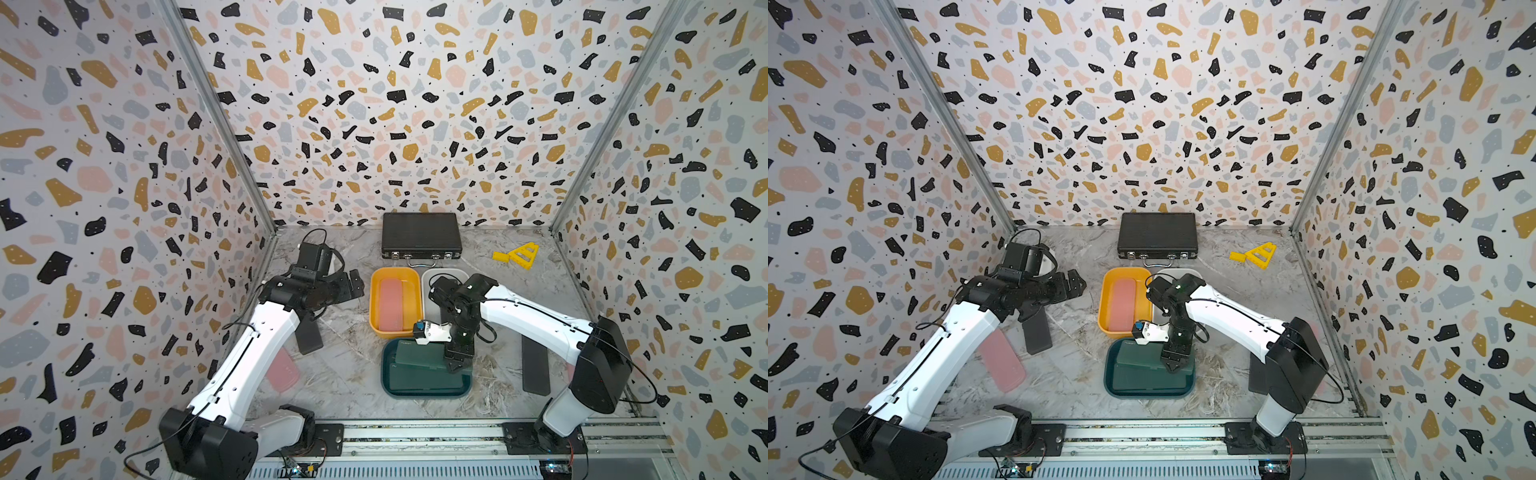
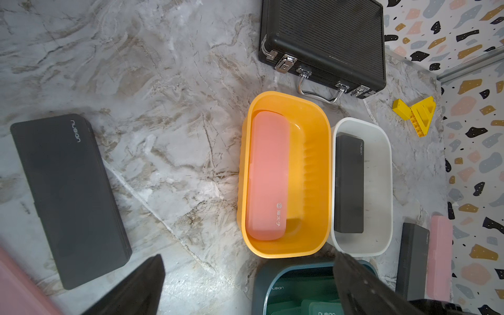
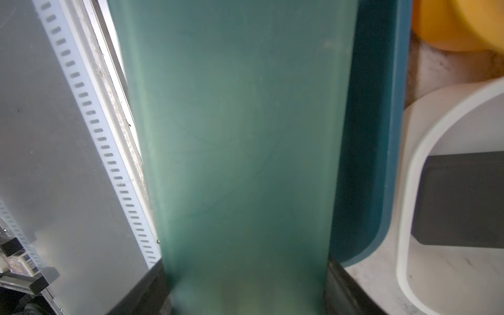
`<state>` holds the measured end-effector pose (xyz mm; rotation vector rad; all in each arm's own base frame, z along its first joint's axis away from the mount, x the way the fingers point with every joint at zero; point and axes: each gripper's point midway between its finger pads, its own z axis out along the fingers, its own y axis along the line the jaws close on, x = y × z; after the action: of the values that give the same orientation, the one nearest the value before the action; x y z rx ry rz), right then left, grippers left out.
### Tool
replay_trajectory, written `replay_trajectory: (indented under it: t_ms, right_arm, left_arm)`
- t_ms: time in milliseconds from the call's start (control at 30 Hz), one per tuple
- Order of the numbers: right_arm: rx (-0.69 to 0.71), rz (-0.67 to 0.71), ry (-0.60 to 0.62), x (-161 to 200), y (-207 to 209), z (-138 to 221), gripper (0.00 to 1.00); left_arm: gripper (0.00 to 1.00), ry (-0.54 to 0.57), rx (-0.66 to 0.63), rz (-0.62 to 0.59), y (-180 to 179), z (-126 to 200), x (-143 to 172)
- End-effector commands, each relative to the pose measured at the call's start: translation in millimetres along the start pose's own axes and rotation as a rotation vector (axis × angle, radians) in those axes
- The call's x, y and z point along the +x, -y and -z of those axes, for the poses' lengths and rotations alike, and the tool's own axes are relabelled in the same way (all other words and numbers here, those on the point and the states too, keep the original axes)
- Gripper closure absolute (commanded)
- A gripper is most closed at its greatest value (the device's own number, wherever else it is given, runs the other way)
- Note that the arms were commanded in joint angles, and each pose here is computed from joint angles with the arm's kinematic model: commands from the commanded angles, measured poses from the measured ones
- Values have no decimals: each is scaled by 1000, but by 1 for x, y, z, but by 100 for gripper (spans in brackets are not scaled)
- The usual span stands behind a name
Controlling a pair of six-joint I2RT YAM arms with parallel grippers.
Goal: Place the pencil cases by color into the storage box
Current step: Place the pencil case at the storage box.
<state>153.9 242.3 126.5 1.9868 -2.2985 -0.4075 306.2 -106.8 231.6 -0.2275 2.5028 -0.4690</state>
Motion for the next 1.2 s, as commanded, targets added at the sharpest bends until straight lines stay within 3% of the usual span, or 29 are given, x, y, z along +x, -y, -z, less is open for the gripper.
replay_trajectory:
  t_ms: [0,733,1167]
  right_arm:
    - [1,31,4,-3,-4,9,44]
    - [-52,44,-23,-20,3,-19,43]
    - [-45,38,-37,-18,9,-32,38]
  left_arm:
    - [0,21,11,8,0,8,-3]
    - [0,15,0,18,-4,6,-3]
    - [0,7,-4,17,-7,4,0]
